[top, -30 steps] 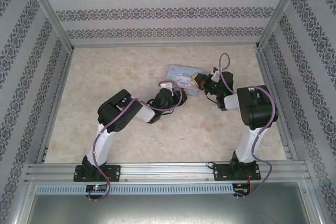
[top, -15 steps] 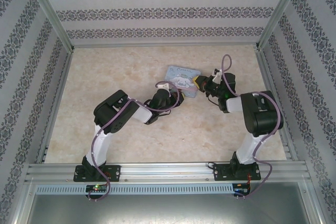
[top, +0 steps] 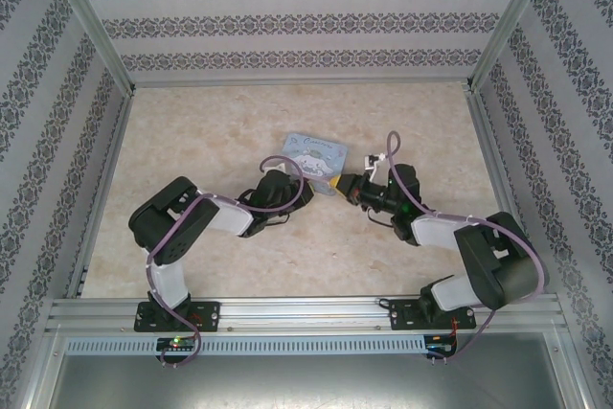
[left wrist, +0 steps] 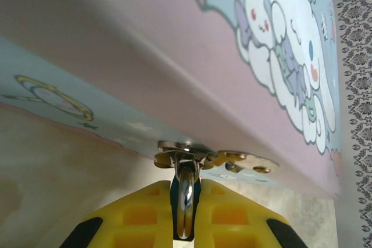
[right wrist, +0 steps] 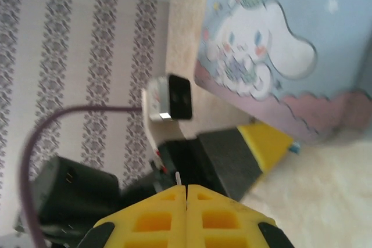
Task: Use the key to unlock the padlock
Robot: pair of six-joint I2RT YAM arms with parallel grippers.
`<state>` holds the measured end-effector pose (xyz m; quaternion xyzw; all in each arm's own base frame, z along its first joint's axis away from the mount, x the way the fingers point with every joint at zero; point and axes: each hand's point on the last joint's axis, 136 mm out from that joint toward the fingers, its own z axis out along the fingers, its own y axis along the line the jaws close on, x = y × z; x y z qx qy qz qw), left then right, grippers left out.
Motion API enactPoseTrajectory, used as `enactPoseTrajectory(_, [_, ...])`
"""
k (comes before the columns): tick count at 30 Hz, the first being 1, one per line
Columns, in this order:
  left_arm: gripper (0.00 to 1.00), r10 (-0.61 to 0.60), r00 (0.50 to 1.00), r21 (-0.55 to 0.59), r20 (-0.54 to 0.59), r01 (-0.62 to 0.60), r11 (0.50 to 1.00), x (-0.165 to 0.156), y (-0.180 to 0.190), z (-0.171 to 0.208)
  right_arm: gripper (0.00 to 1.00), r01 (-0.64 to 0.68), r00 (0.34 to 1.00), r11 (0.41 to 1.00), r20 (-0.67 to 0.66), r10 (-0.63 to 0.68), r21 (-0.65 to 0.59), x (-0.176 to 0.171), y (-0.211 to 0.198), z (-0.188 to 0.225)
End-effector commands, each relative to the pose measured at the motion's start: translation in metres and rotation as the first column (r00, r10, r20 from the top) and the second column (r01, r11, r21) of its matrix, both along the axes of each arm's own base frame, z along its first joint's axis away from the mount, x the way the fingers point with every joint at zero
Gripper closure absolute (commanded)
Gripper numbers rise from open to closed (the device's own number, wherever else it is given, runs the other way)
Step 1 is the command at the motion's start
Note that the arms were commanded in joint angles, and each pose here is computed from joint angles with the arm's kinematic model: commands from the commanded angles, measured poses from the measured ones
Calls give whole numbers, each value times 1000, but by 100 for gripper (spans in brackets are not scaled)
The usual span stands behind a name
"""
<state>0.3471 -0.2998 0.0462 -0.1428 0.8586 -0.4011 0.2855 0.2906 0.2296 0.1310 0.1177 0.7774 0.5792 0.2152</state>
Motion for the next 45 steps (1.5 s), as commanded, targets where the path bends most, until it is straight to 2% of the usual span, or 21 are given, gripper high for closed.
enactPoseTrajectory(1, [100, -22, 999, -27, -43, 21, 999, -6, 3, 8, 100, 16, 1000, 999, 13, -16, -49, -15, 0, -14])
enactPoseTrajectory(10, [100, -155, 986, -197, -53, 142, 970, -10, -20, 39, 100, 34, 997, 997, -64, -38, -67, -23, 0, -43])
enactPoseTrajectory(25, [100, -100, 990, -413, -96, 52, 909, -1, -25, 65, 100, 116, 979, 992, -159, -124, -56, -20, -6, -61])
enactPoseTrajectory(33, [100, -78, 990, -436, -114, 20, 900, 1, -23, 68, 100, 195, 962, 980, -187, -197, -30, -12, -11, -55])
enactPoseTrajectory(45, [100, -89, 990, -447, -111, 30, 894, 2, -26, 67, 100, 231, 954, 973, -192, -228, -8, 2, -9, -47])
